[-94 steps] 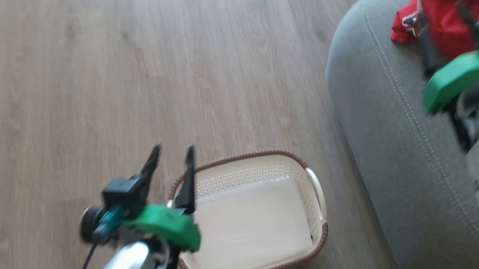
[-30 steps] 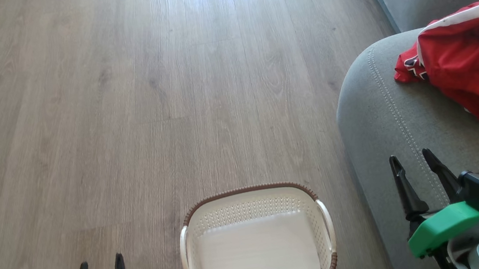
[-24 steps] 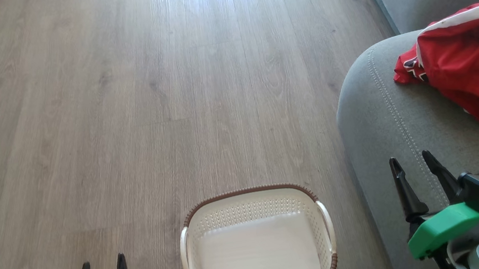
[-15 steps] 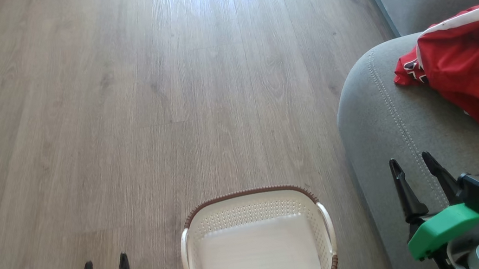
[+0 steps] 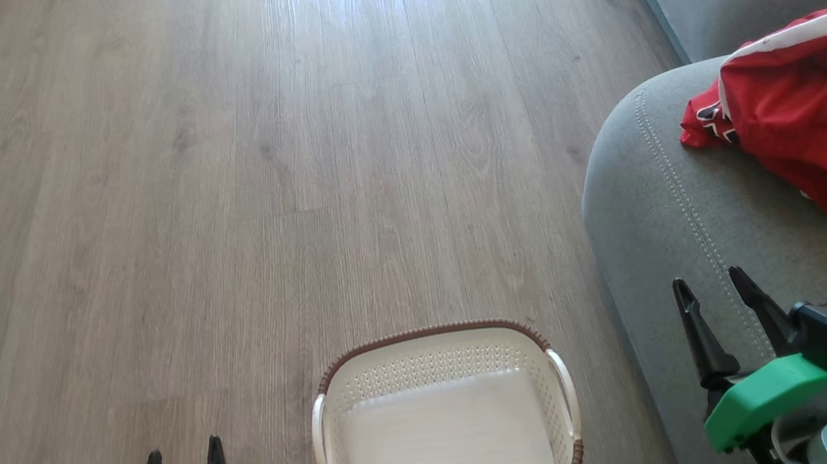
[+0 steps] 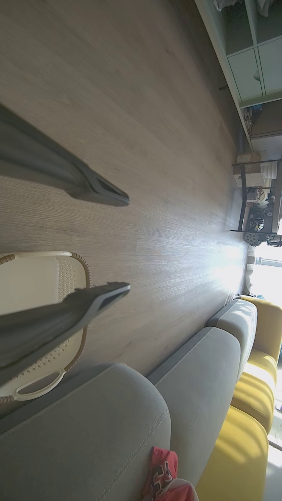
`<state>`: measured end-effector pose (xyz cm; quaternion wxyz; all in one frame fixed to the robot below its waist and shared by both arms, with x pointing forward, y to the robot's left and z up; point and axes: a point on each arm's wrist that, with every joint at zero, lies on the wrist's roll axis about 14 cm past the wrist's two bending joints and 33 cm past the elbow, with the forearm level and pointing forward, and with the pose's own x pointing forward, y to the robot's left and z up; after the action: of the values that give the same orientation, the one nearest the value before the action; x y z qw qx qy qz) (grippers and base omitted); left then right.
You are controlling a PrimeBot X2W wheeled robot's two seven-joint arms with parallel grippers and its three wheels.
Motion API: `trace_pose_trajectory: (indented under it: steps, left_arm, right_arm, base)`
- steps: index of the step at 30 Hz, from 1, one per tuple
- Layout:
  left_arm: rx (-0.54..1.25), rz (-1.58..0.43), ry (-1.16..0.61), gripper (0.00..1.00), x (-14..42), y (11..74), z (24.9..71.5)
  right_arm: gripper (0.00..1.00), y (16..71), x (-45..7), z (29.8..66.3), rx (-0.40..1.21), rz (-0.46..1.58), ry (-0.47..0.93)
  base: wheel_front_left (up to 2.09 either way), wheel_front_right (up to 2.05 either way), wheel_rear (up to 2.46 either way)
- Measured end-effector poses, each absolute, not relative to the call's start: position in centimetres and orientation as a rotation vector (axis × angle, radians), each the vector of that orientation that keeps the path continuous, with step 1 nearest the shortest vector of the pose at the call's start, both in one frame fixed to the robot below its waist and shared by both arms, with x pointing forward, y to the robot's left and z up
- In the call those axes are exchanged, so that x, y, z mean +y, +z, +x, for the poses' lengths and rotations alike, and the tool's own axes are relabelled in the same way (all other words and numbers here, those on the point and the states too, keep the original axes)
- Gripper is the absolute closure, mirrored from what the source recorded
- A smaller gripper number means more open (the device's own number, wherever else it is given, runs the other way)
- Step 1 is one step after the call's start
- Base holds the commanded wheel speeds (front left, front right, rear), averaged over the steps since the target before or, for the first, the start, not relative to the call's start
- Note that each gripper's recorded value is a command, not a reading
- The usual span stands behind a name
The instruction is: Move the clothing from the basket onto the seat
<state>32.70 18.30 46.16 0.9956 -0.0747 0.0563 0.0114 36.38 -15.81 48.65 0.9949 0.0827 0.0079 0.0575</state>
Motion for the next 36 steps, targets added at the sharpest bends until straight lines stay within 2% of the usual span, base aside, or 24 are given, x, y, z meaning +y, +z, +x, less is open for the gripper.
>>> trace_pose_trajectory:
  steps: [13,14,22,36]
  left_arm:
    - [0.114,-0.153,0.026,0.00,18.4,46.1,32.7]
    - [0.114,-0.153,0.025,1.00,18.4,46.1,32.7]
    - [0.254,-0.179,0.042,1.00,17.5,41.9,30.5]
    - [0.283,-0.331,0.076,1.00,17.7,41.9,31.1]
  right_arm:
    - [0.00,48.0,-15.8,36.3,0.035,0.167,0.113]
    - [1.00,48.0,-15.9,36.3,0.036,0.167,0.112]
    - [1.00,42.7,-16.3,33.6,0.208,0.181,0.084]
    - [1.00,42.6,-17.1,33.7,0.220,0.333,0.027]
  base:
    - [0.00,0.00,0.00]
    - [0.00,0.00,0.00]
    - [0.00,0.00,0.00]
    - [0.00,0.00,0.00]
